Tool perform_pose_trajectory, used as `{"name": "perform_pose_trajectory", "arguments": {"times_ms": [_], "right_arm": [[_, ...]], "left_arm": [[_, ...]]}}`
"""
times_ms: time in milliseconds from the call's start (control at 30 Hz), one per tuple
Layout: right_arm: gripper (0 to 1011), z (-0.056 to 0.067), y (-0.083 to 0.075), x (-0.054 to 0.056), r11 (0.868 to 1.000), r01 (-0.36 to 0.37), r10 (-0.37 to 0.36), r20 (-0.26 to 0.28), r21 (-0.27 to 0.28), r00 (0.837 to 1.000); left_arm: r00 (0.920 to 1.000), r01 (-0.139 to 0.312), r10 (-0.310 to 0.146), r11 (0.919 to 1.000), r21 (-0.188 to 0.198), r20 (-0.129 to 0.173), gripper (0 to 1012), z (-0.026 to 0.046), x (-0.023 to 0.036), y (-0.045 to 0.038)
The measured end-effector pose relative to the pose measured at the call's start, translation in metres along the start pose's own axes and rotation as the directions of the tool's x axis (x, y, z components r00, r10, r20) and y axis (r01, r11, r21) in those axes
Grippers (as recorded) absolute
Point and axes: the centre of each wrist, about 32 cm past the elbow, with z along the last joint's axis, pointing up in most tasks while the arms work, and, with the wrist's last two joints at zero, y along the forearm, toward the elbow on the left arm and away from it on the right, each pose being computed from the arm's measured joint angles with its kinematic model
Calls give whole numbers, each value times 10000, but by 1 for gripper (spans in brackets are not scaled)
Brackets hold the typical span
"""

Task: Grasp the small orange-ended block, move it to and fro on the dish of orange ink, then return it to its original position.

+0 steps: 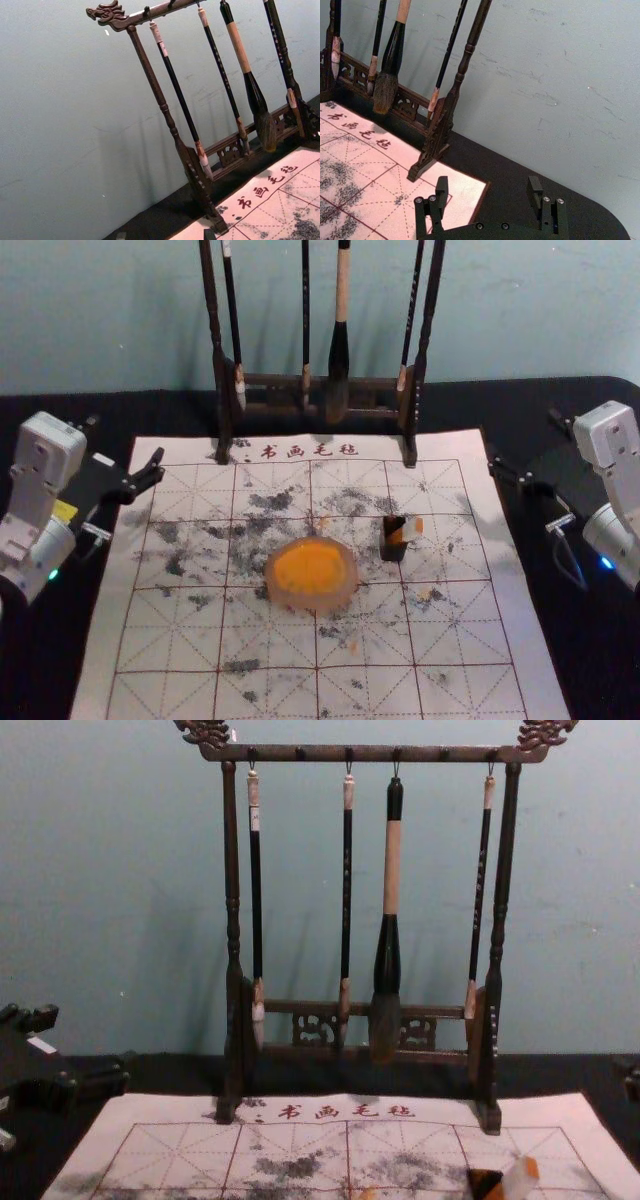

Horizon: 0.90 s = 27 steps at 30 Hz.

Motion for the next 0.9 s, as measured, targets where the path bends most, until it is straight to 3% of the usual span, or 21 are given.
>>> {"name": "perform_pose_trajectory", "arguments": {"times_ms": [900], "right_arm": [[1003, 0, 0, 0, 10000, 1, -1, 0, 0, 10000]], "left_arm": [[10000, 0, 0, 10000, 0, 0, 1001, 0, 0, 0]]}}
